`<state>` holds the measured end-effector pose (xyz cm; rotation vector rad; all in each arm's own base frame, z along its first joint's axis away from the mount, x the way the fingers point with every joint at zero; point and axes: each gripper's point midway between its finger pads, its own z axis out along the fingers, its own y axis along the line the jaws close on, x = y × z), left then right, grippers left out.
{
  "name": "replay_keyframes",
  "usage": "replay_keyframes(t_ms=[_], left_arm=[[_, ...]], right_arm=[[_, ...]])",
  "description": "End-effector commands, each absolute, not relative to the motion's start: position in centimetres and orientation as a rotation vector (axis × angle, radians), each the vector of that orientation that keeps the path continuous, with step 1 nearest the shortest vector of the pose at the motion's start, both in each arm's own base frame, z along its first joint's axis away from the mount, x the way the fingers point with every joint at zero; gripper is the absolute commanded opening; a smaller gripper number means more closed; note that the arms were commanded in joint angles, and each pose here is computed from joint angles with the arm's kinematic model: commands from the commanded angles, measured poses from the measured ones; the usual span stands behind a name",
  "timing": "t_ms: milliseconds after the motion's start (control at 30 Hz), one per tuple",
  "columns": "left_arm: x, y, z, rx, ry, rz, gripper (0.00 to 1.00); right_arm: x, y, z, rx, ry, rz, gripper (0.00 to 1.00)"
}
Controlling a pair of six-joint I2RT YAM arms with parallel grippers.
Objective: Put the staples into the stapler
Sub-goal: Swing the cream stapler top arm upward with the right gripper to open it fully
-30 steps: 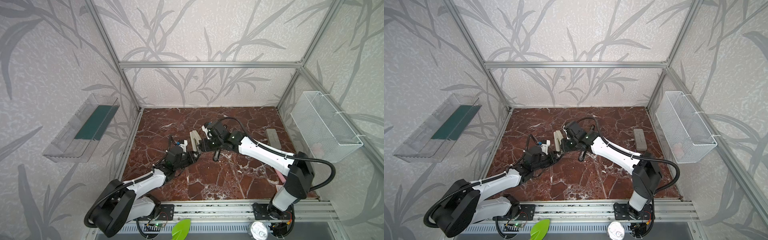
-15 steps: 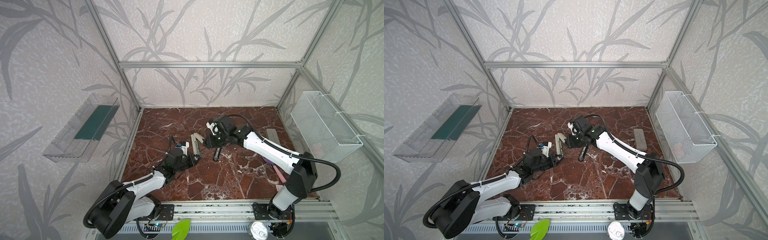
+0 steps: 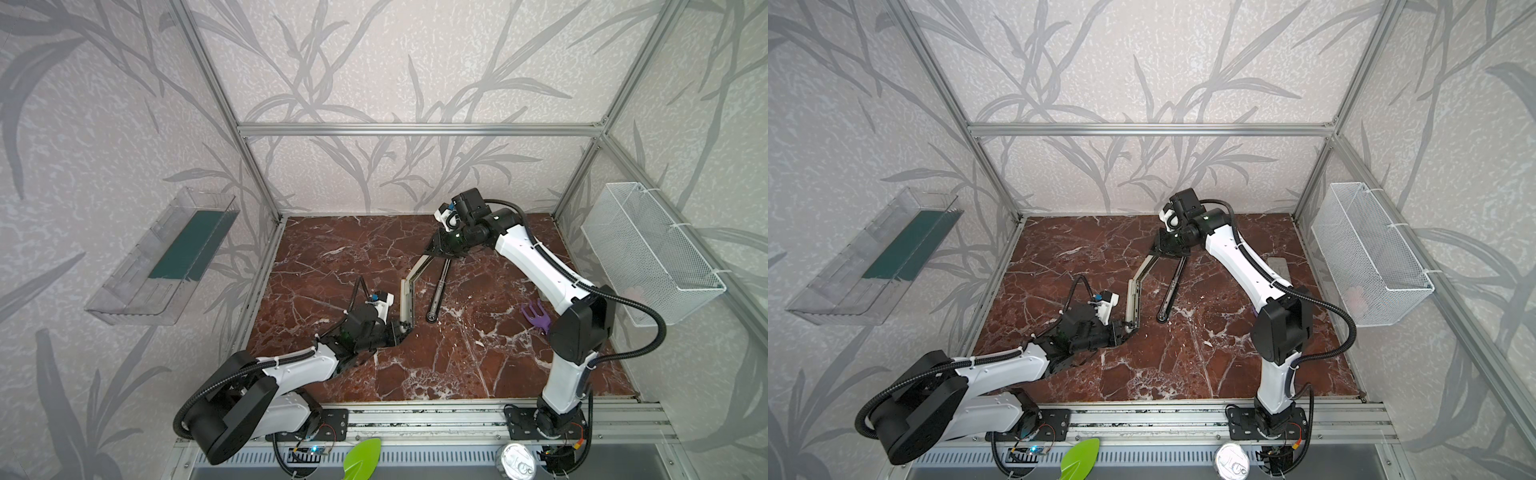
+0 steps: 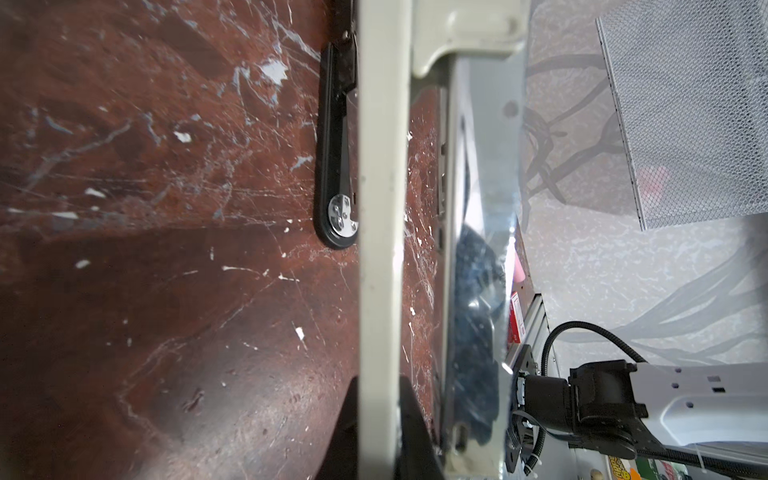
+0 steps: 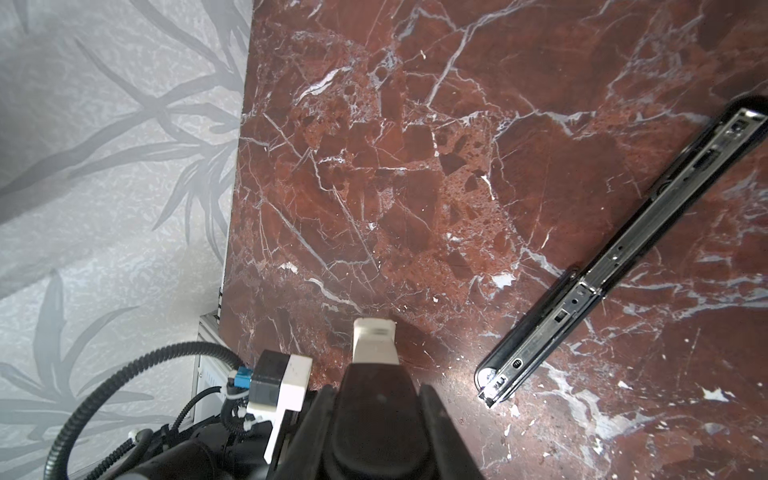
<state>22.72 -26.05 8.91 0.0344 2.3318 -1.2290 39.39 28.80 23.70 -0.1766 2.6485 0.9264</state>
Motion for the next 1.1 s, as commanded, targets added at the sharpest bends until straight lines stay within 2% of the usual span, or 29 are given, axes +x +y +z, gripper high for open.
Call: replay_keyframes(t_ms=[0,300,567,1067], left_arm=[[21.6,-26.1,7.6,0.055,2.391,-1.221,0.00],[20.2,-27.6,9.5,0.203,2.328,-1.271,0.00],[19.7,-27.7,9.4,0.221,2.319,-1.281,0.00],[21.4,-26.6,5.0,0.017,2.398,-1.268,0.00]], right_arm=[[43.5,27.3,25.9,-0.130,2.524,0.853,0.00],[48.0,27.8,22.1,-0.015,2.584,0.804,0.00],[50.7,28.7,18.0,0.075,2.685,0.770,0.00],[52.4,26.6,12.8,0.192,2.766,0.581,0.00]])
